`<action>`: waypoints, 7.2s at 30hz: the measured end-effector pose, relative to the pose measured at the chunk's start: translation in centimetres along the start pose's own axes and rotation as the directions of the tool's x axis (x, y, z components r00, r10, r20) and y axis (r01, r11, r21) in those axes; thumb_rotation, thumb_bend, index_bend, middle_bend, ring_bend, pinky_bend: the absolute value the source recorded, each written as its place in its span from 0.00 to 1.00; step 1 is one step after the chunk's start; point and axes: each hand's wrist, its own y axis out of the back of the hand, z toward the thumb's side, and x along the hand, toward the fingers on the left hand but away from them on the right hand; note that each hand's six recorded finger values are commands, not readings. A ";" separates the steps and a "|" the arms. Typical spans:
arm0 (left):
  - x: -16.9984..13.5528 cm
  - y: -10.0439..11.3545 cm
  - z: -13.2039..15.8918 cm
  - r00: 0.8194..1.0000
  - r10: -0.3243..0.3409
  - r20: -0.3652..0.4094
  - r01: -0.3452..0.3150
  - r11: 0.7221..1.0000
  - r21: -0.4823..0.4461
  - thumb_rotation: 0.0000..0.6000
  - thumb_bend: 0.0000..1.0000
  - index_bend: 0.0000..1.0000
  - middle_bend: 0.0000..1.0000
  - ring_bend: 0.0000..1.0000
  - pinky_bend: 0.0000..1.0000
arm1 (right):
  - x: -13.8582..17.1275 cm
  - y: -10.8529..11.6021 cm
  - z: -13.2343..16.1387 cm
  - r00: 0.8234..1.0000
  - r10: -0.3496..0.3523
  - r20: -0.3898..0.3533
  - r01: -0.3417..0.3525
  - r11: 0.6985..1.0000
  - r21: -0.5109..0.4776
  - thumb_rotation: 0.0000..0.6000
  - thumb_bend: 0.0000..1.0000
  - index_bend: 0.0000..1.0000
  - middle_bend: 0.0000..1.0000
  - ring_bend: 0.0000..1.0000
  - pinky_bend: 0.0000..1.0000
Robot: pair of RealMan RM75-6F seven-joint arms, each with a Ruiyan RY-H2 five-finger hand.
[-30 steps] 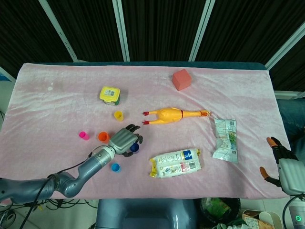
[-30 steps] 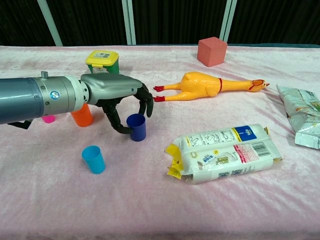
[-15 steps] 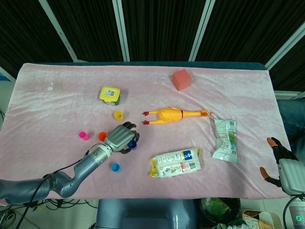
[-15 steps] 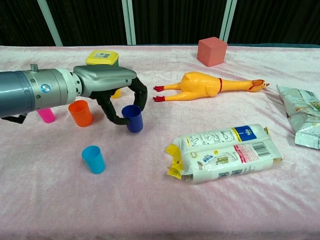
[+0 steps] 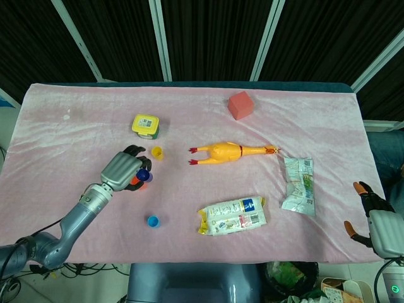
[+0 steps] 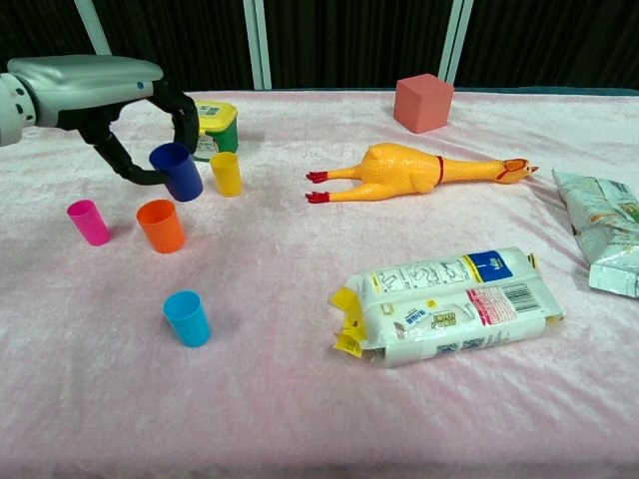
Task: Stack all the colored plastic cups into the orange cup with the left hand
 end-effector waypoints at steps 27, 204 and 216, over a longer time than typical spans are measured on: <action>-0.3 -3.4 -2.7 0.995 -0.089 -0.038 0.090 0.996 0.012 1.00 0.15 0.22 0.24 0.06 0.12 | -0.1 0.0 0.0 1.000 -0.001 -0.003 0.001 1.000 0.019 1.00 0.26 0.03 0.06 0.16 0.21; -5.8 -3.1 4.5 0.961 -0.097 0.259 0.095 0.995 0.018 1.00 0.13 0.27 0.33 0.03 0.08 | -0.4 0.1 -0.5 1.000 0.002 0.029 -0.001 1.000 -0.015 1.00 0.26 0.04 0.06 0.16 0.21; -5.2 -5.7 5.4 0.948 -0.178 0.265 0.167 0.984 0.065 1.00 0.14 0.28 0.35 0.03 0.08 | -0.4 0.1 -0.5 1.000 0.001 0.030 -0.001 1.000 -0.017 1.00 0.26 0.03 0.06 0.16 0.21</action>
